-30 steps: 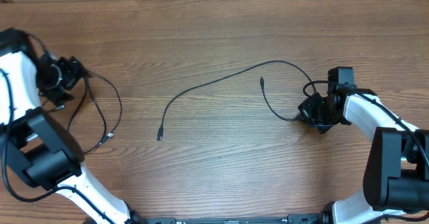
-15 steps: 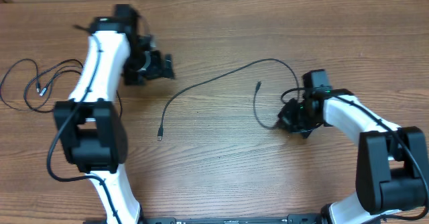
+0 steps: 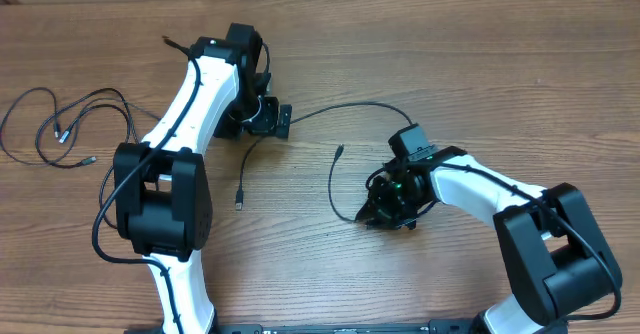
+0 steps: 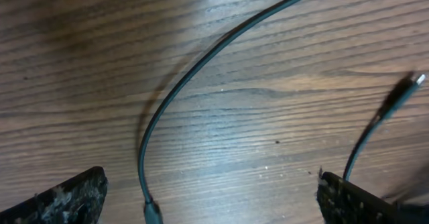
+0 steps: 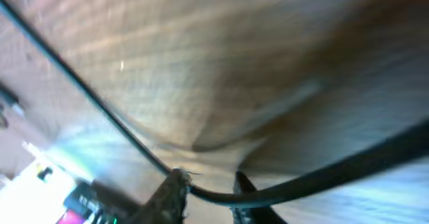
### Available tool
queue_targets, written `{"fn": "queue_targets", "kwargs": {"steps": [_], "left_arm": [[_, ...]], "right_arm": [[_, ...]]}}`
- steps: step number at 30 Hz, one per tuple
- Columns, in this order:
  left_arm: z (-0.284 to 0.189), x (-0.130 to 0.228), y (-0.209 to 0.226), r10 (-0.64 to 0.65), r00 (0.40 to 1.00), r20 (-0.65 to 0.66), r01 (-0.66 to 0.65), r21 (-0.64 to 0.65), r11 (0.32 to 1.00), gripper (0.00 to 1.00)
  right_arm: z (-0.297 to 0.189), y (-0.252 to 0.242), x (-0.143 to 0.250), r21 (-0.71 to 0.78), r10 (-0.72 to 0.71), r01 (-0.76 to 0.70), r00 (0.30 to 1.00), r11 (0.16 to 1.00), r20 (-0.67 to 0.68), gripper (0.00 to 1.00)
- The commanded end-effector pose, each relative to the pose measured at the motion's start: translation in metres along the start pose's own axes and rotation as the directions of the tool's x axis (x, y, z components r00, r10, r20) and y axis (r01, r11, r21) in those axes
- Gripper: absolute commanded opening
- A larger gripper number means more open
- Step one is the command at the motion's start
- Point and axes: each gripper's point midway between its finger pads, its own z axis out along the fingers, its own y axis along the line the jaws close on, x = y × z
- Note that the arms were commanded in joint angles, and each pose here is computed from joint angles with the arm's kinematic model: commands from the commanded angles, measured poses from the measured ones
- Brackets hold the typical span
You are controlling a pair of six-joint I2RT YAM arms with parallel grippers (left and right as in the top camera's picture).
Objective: Untangle cables
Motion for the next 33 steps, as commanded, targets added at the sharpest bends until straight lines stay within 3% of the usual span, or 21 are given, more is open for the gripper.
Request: {"fn": "queue_targets", "kwargs": {"steps": [1, 7, 12, 15, 16, 18, 28, 32, 33], "left_arm": [[0.022, 0.007, 0.006, -0.013, 1.0, -0.029, 0.013, -0.012, 1.0, 1.0], [0.043, 0.013, 0.006, -0.014, 0.999, -0.036, 0.014, 0.009, 1.0, 0.97], [0.056, 0.019, -0.001, -0.006, 0.999, -0.045, 0.008, 0.047, 0.999, 0.84], [0.057, 0.025, -0.027, 0.023, 0.998, -0.062, -0.014, 0.141, 0.99, 0.78], [0.057, 0.027, -0.046, 0.055, 0.997, -0.062, -0.043, 0.183, 0.982, 0.78], [0.059, 0.028, -0.059, 0.089, 0.995, -0.053, -0.077, 0.186, 0.979, 0.8], [0.068, 0.029, -0.111, 0.183, 0.983, 0.014, -0.183, 0.151, 0.971, 0.9], [0.062, 0.03, -0.122, 0.2, 0.98, 0.024, -0.201, 0.141, 0.969, 0.4], [0.062, 0.03, -0.125, 0.191, 0.981, 0.027, -0.193, 0.137, 0.972, 0.36]], "right_arm": [[-0.013, 0.017, 0.012, -0.104, -0.092, 0.083, 0.992, 0.991, -0.084, 0.21], [-0.071, 0.02, 0.004, -0.095, -0.168, 0.165, 0.985, 0.982, -0.025, 0.24], [-0.1, -0.022, -0.031, 0.013, -0.057, 0.056, 0.994, 0.998, 0.097, 0.33], [-0.125, -0.068, -0.065, 0.104, 0.043, -0.069, 0.971, 0.992, 0.234, 0.71], [-0.133, -0.083, -0.073, 0.12, 0.08, -0.116, 0.96, 0.986, 0.268, 0.93], [-0.137, -0.091, -0.075, 0.11, 0.108, -0.143, 0.955, 0.984, 0.278, 1.0], [-0.099, -0.116, -0.068, 0.069, 0.23, -0.258, 0.932, 0.964, 0.28, 1.0], [-0.082, -0.118, -0.064, 0.019, 0.246, -0.261, 0.932, 0.965, 0.267, 1.0], [-0.079, -0.121, -0.064, 0.016, 0.252, -0.266, 0.929, 0.964, 0.27, 1.0]]}}
